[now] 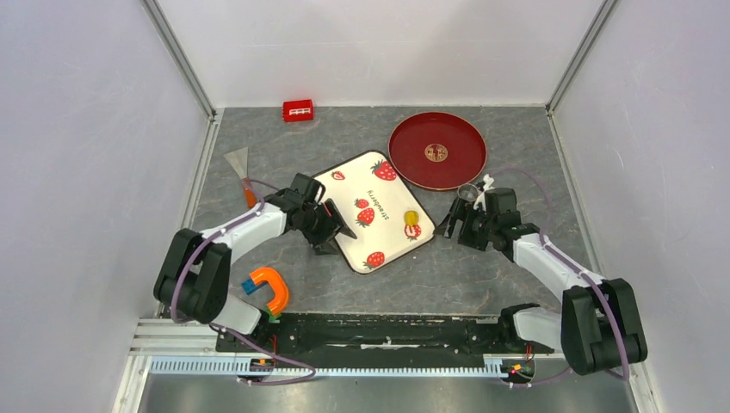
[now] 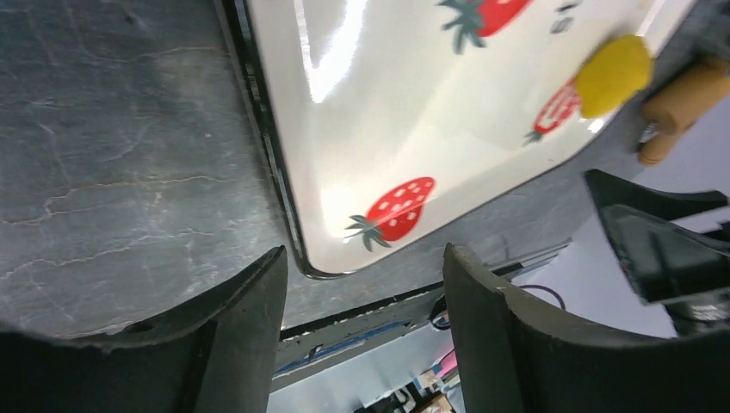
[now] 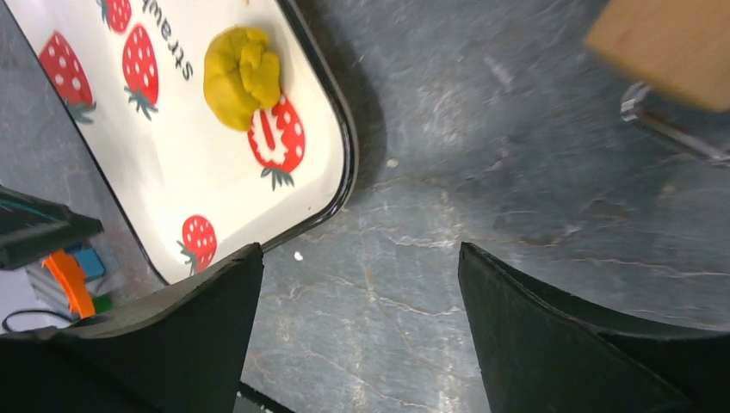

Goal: Roll out the dumpling wrappers from the dough

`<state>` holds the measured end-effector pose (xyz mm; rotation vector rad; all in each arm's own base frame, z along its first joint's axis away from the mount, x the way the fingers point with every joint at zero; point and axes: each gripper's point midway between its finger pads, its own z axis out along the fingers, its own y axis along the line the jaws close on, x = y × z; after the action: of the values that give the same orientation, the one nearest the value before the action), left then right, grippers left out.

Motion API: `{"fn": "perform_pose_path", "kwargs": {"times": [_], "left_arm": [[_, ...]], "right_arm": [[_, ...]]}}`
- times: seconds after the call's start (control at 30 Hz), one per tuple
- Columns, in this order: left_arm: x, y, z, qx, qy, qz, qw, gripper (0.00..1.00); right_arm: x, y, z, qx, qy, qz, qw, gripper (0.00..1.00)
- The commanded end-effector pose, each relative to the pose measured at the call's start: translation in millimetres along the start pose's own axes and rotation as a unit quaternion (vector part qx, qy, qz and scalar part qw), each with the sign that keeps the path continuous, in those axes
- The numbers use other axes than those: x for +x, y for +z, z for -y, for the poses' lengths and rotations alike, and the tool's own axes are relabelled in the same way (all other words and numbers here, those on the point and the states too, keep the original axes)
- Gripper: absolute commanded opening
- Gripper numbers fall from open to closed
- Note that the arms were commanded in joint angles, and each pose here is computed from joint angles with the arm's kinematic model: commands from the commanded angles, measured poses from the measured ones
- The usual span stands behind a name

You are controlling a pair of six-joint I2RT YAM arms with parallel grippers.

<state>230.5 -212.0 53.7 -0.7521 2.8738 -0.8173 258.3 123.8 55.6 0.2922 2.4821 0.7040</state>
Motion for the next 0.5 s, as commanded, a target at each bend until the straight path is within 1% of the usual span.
{"fn": "perform_pose_path", "kwargs": {"times": [0.0, 0.03, 0.1, 0.17, 0.27, 0.33, 0.47], "left_arm": [[-18.8, -31.8, 35.5, 0.042, 0.013, 0.054, 0.998, 0.71], [-22.3, -39.3, 41.5, 0.050, 0.017, 0.064, 0.997, 0.71], [-29.8, -54.1, 56.8, 0.078, 0.028, 0.086, 0.993, 0.70], [-35.9, -73.1, 81.0, 0.129, 0.053, 0.103, 0.985, 0.70], [-39.8, -107.4, 115.9, 0.199, 0.095, 0.131, 0.967, 0.69], [-40.4, -134.6, 136.6, 0.238, 0.121, 0.154, 0.951, 0.69], [-38.9, -180.3, 162.4, 0.289, 0.163, 0.198, 0.922, 0.70]], "right_arm": [[13.6, 10.0, -18.8, -0.039, 0.007, -0.023, 0.999, 0.83], [17.7, 11.8, -20.7, -0.040, 0.008, -0.031, 0.999, 0.81], [22.8, 15.1, -22.5, -0.040, 0.004, -0.041, 0.998, 0.80], [26.4, 19.0, -21.7, -0.035, 0.000, -0.046, 0.998, 0.77], [30.2, 27.0, -16.5, -0.025, -0.002, -0.053, 0.998, 0.69], [29.7, 32.2, -13.5, -0.019, -0.017, -0.056, 0.998, 0.62], [25.9, 42.3, -6.6, 0.003, -0.042, -0.058, 0.997, 0.57]]}}
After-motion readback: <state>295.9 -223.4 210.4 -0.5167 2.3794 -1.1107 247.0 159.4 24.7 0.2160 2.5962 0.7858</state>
